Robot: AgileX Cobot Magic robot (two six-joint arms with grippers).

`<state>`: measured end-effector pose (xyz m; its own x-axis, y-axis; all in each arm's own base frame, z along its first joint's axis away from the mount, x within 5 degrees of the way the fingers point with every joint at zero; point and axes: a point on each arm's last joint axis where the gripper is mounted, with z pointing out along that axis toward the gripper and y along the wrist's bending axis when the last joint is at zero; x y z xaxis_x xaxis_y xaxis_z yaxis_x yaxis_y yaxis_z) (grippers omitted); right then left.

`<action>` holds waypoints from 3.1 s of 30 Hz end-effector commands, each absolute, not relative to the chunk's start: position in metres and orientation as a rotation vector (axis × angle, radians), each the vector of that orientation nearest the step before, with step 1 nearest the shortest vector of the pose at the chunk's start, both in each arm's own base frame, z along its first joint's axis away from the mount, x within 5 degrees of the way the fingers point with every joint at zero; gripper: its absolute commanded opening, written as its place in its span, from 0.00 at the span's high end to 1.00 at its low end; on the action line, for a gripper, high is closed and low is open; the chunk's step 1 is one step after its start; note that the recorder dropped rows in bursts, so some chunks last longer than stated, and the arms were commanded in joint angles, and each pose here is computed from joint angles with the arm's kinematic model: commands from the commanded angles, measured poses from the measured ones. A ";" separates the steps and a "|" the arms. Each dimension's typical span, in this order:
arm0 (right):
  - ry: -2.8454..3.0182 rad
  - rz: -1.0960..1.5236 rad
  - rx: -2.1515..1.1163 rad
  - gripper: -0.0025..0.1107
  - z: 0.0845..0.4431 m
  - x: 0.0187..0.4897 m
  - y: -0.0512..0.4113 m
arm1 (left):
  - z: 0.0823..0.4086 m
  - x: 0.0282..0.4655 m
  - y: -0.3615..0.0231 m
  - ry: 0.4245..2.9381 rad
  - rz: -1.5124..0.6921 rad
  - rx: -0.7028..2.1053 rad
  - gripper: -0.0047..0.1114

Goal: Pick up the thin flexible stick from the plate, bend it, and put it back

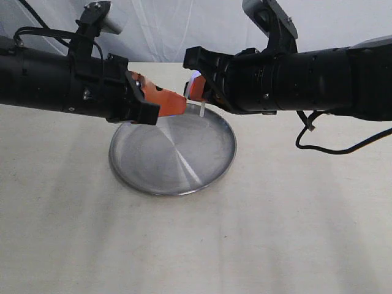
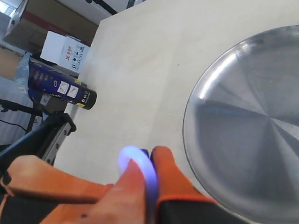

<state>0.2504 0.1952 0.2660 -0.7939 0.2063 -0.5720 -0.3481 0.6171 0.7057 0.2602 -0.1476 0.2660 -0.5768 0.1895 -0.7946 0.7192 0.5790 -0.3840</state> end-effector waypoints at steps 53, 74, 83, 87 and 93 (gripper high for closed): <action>2.191 1.266 0.295 0.99 0.281 0.258 0.190 | 0.232 0.226 -0.176 1.993 -0.543 1.482 0.96; 2.149 0.969 0.342 0.99 0.275 0.270 0.174 | 0.245 0.245 -0.138 2.246 -0.497 1.026 0.63; 2.350 0.958 0.180 0.99 0.223 0.281 0.195 | 0.266 0.273 -0.070 2.313 -0.448 0.270 0.96; 2.455 0.996 0.157 0.99 0.191 0.296 0.212 | 0.272 0.274 -0.043 2.303 -0.419 0.137 0.96; 2.516 1.070 0.118 0.95 0.167 0.317 0.232 | 0.276 0.273 -0.032 2.292 -0.391 0.093 0.96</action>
